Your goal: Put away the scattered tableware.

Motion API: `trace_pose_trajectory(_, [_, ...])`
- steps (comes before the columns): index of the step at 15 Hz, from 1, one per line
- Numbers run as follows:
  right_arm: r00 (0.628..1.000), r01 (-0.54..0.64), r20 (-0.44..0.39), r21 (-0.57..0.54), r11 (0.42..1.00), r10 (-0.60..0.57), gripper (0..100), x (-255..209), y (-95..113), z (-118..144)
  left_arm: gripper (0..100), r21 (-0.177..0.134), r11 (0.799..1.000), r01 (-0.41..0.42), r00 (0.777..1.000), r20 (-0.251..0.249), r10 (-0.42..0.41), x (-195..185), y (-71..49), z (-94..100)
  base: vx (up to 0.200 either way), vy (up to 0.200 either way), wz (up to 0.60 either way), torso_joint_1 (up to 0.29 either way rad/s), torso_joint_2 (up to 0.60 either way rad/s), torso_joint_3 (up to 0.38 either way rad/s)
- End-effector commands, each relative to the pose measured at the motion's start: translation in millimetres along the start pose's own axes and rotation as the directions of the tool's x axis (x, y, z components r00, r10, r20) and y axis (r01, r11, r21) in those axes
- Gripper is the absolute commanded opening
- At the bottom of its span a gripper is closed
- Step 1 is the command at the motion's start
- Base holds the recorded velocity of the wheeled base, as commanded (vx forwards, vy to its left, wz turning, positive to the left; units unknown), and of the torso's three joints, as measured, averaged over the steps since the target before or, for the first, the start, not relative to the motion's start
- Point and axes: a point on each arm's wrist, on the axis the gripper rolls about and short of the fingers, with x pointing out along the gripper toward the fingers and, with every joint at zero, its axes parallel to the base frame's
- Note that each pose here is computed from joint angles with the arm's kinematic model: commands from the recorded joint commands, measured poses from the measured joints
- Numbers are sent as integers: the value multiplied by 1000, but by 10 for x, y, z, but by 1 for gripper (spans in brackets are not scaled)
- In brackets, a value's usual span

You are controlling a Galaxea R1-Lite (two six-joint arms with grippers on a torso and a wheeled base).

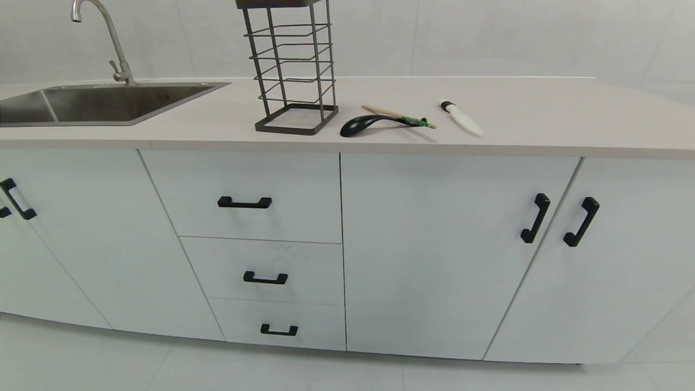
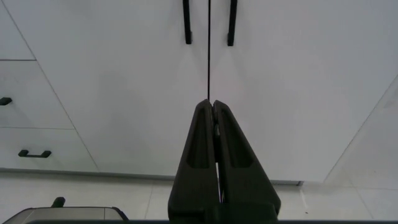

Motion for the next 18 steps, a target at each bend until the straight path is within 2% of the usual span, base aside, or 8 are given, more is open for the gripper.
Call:
trace_pose_trajectory(1, [1000,0,-1,0,1000,0,0,1,0,2,100,5,1000,0,1000,-1,0,0,-1,-1,0,0,600,2,7,7])
trace_pose_trajectory(8, [1000,-3,-1,0,1000,3,0,1,0,2,100,15,1000,11,1000,-1,-11,0,-3,-1,0,0,0,0,0,0])
trace_pose_trajectory(10, [1000,-2,-1,0,1000,2,0,1,0,2,100,69,993,92,996,1,-92,-1,-21,2,0,0,0,0,0,0])
trace_pose_trajectory(11, [1000,-3,-2,0,1000,3,0,2,0,-3,100,99,990,101,993,50,-106,-16,-25,82,0,0,0,0,0,0])
trace_pose_trajectory(12, [1000,-2,-2,0,1000,2,0,2,0,-3,100,111,988,111,965,225,-134,-115,-37,451,0,0,0,0,0,0])
trace_pose_trajectory(13, [1000,-2,-1,0,1000,2,0,1,0,2,100,144,985,97,935,327,-140,-198,-56,927,0,0,0,0,0,0])
trace_pose_trajectory(14, [1000,-2,-1,0,1000,2,0,1,0,2,100,163,982,91,932,335,-142,-209,-65,1084,0,0,0,0,0,0])
trace_pose_trajectory(18, [1000,-2,-2,0,1000,2,0,2,0,-3,100,195,921,337,936,35,-350,70,-94,866,0,0,0,0,0,0])
